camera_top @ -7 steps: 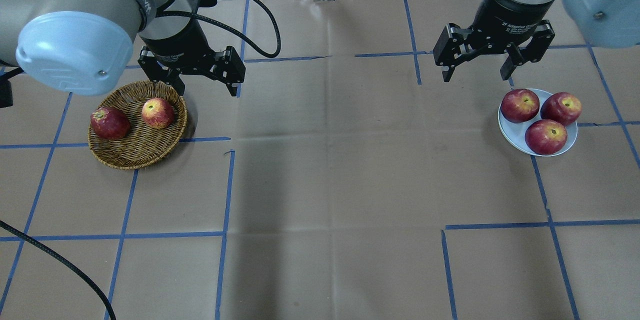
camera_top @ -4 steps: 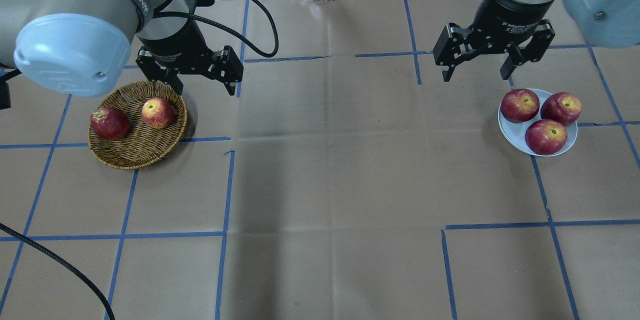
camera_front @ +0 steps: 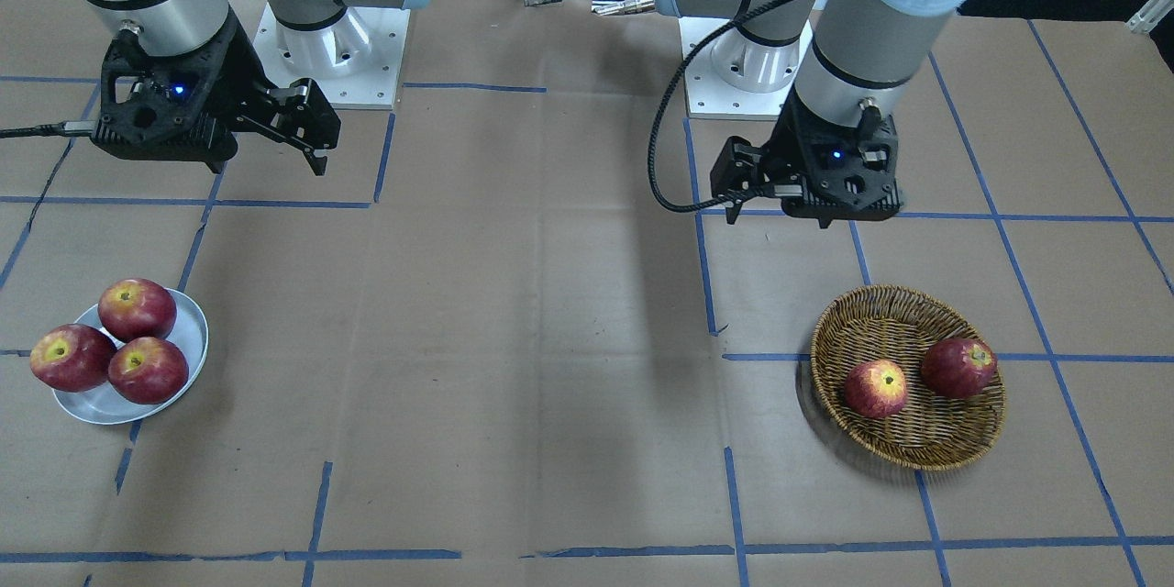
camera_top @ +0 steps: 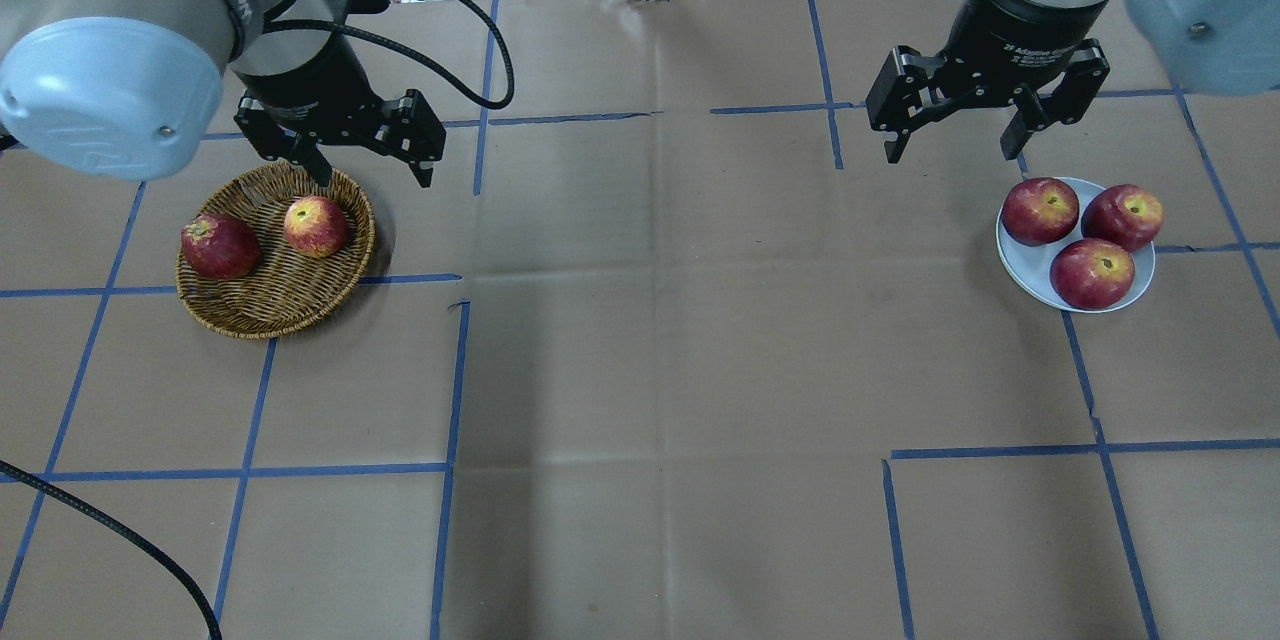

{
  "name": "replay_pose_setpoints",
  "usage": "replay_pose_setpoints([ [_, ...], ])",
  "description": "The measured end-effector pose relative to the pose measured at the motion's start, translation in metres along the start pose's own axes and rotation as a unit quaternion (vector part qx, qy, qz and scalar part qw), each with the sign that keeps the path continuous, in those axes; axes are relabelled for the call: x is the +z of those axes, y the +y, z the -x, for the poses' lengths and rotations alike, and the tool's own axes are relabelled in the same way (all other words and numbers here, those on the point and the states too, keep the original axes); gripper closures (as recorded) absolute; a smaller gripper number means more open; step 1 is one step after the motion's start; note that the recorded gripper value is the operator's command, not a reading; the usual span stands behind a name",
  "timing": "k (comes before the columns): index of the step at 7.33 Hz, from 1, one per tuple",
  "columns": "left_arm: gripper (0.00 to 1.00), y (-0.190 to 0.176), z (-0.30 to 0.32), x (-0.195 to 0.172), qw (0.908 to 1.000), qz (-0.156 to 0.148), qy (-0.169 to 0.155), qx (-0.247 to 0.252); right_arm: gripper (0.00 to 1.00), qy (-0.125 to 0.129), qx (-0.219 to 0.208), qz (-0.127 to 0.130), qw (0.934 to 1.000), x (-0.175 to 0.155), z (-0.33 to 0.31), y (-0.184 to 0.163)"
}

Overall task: Transfer apple from basket to plate
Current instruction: 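Lower the left gripper over the yellow-red apple in the basket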

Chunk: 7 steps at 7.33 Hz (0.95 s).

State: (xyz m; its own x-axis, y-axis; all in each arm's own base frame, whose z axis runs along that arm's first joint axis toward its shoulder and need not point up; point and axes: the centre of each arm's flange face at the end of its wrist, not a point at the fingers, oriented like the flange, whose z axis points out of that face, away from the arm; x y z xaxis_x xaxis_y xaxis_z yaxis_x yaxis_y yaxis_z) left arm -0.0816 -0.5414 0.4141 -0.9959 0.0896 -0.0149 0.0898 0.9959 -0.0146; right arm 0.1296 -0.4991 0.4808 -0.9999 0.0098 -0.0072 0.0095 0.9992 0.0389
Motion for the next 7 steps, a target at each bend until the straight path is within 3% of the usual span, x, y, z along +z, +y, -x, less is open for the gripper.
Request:
replay_pose_setpoints([
  [2, 0.02, -0.021, 0.045, 0.043, 0.9997, -0.020, -0.006, 0.012, 0.00, 0.000, 0.000, 0.000, 1.0000, 0.000, 0.000, 0.000],
  [6, 0.02, -0.049, 0.116, 0.140, 0.9996, 0.004, -0.003, -0.026, 0.00, -0.001, -0.001, -0.003, 1.0000, -0.002, 0.001, 0.000],
  [7, 0.02, -0.052, 0.125, 0.157, 0.9999, 0.002, -0.005, -0.015, 0.00, -0.002, -0.001, -0.003, 1.0000, -0.003, 0.001, 0.000],
])
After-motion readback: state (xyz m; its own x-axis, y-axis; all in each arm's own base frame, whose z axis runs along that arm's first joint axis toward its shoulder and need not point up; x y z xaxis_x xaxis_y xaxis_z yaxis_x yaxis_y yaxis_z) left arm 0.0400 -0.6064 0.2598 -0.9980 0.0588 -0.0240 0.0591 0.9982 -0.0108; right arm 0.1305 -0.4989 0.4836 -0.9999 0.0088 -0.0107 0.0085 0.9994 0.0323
